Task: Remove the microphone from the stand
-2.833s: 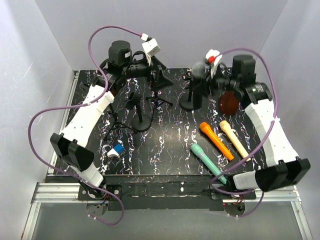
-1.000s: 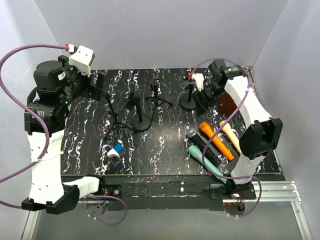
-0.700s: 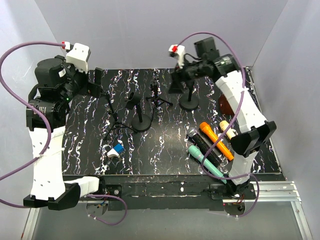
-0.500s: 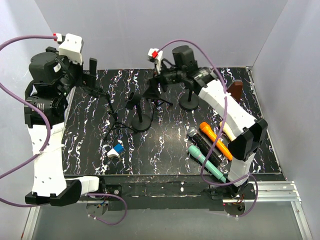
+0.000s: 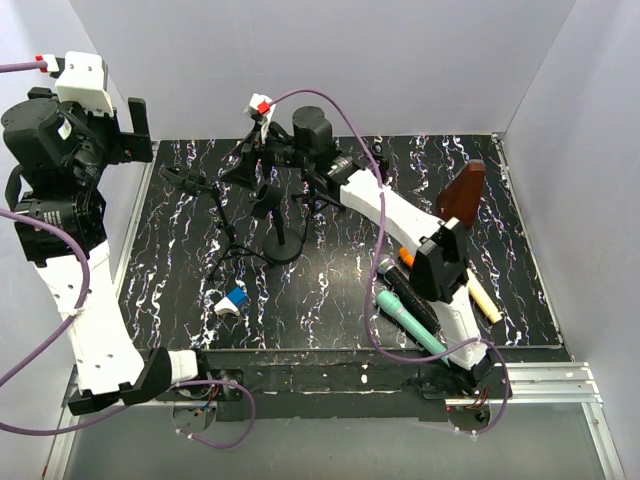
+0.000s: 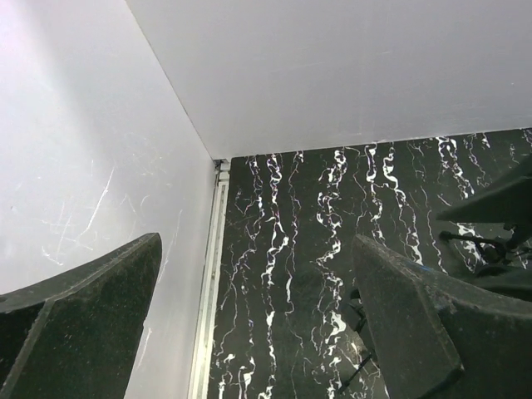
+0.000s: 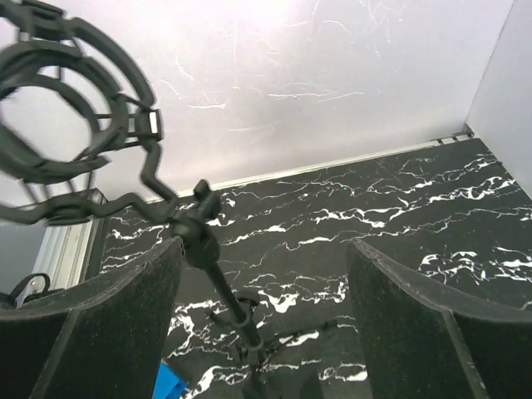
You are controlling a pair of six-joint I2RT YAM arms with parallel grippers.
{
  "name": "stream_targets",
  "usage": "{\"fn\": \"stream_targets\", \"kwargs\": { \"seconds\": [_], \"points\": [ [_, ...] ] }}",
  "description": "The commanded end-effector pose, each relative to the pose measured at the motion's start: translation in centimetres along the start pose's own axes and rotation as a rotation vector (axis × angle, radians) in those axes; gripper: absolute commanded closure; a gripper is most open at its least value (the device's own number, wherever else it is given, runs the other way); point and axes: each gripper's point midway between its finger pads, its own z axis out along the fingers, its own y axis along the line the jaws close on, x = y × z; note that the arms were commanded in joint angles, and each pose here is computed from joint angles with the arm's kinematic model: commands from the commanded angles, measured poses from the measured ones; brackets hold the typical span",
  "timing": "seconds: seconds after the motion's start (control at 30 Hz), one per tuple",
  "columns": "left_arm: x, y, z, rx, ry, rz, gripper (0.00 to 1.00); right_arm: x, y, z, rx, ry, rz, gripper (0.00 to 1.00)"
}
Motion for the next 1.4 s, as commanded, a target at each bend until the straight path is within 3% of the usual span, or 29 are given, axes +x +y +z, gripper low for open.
{"fn": "stream_targets", "kwargs": {
  "seconds": [0.0, 0.4, 0.6, 0.77, 1.1, 1.37],
  "points": [
    [-0.9, -0.3, -2.1, 0.024, -0.023, 0.011, 0.02, -3.3, 0.9, 1.7, -0.057, -0.095, -0.026, 0.15],
    [-0.7, -0.5, -2.2, 0.011, -0.029, 0.073, 0.02, -0.3, 2.7, 4.2, -0.140, -0.040, 0.026, 0.31],
    [-0.6, -0.6, -1.8, 0.019, -0.027, 0.073, 0.02, -0.6, 0.8, 1.9, -0.080, -0.034, 0.023, 0.29],
    [-0.3, -0.9, -1.7, 0.034, -0.018, 0.069, 0.02, 1.0, 3.9, 0.1, -0.240, 0.003, -0.072, 0.23],
    [0.1, -1.2, -1.6, 0.047, -0.006, 0.073, 0.02, -0.6, 4.5, 3.3, -0.230, -0.084, -0.005, 0.21],
    [0.0, -1.3, -1.5, 0.049, -0.005, 0.089, 0.02, -1.3, 5.6, 5.1, -0.241, -0.118, 0.001, 0.34]
  ]
}}
